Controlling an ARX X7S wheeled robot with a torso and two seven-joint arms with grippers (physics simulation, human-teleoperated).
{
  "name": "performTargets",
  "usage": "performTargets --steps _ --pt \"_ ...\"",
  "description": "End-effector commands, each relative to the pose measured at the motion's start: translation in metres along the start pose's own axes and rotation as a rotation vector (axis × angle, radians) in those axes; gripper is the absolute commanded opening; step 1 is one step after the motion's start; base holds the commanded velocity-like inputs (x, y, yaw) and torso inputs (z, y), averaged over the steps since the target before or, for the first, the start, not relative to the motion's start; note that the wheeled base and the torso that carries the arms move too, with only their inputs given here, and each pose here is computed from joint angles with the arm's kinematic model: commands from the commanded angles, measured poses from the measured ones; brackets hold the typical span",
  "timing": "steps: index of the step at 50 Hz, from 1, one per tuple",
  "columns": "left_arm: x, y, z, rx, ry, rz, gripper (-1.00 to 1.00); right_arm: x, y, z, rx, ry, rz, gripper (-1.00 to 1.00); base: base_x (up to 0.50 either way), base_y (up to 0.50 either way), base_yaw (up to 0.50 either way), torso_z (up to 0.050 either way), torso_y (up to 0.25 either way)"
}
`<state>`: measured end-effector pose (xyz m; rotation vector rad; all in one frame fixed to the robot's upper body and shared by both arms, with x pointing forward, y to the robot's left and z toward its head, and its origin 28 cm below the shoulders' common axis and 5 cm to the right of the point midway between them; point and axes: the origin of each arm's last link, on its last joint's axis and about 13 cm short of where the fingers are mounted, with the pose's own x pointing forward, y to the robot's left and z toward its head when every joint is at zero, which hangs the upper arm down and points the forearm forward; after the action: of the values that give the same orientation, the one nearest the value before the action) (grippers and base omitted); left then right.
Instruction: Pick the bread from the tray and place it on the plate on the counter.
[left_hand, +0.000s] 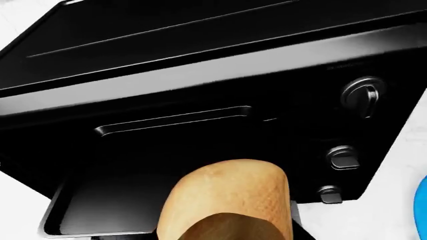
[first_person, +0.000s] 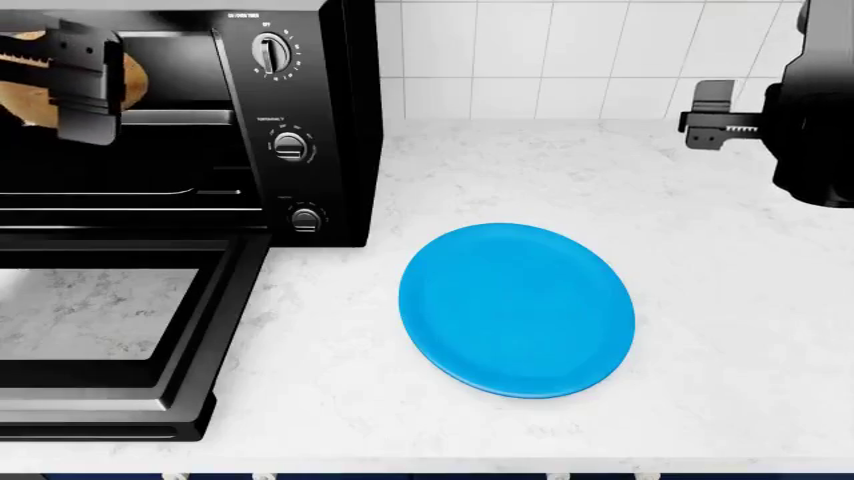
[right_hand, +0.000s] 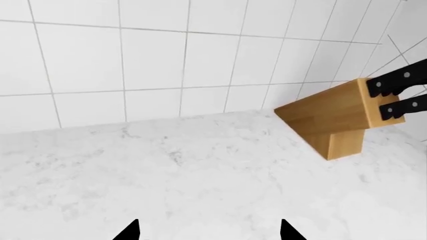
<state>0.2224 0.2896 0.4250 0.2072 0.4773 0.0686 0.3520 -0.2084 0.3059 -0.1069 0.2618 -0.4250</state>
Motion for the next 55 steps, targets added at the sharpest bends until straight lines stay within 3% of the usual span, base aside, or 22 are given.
performTargets --steps 1,12,18,30,39,46,55 --pt "-0.014 -0.024 -0.001 0.102 -0.016 -0.113 -1.0 0.001 0.0 0.0 -0.002 0.004 -0.003 1.0 0.0 0.0 0.0 0.0 0.0" --pt "-0.015 -0.055 0.001 0.178 -0.028 -0.246 -1.0 0.002 0.002 0.0 -0.005 0.006 -0.005 1.0 0.0 0.0 0.0 0.0 0.0" --pt "-0.01 -0.07 0.011 0.183 -0.048 -0.283 -1.0 0.003 0.003 -0.002 -0.008 0.008 -0.006 1.0 0.0 0.0 0.0 0.0 0.0" --pt "-0.011 -0.119 0.035 0.262 -0.039 -0.352 -1.0 0.009 0.008 -0.008 -0.017 0.021 -0.003 1.0 0.0 0.0 0.0 0.0 0.0" --pt "-0.01 -0.152 0.046 0.321 -0.034 -0.332 -1.0 0.01 0.004 -0.012 -0.01 0.03 -0.01 1.0 0.0 0.0 0.0 0.0 0.0" --pt "-0.006 -0.166 0.057 0.337 -0.042 -0.312 -1.0 0.012 0.005 -0.014 -0.011 0.033 -0.01 1.0 0.0 0.0 0.0 0.0 0.0" --pt "0.017 -0.185 0.062 0.359 -0.035 -0.321 -1.0 0.013 0.004 -0.015 -0.013 0.037 -0.012 1.0 0.0 0.0 0.0 0.0 0.001"
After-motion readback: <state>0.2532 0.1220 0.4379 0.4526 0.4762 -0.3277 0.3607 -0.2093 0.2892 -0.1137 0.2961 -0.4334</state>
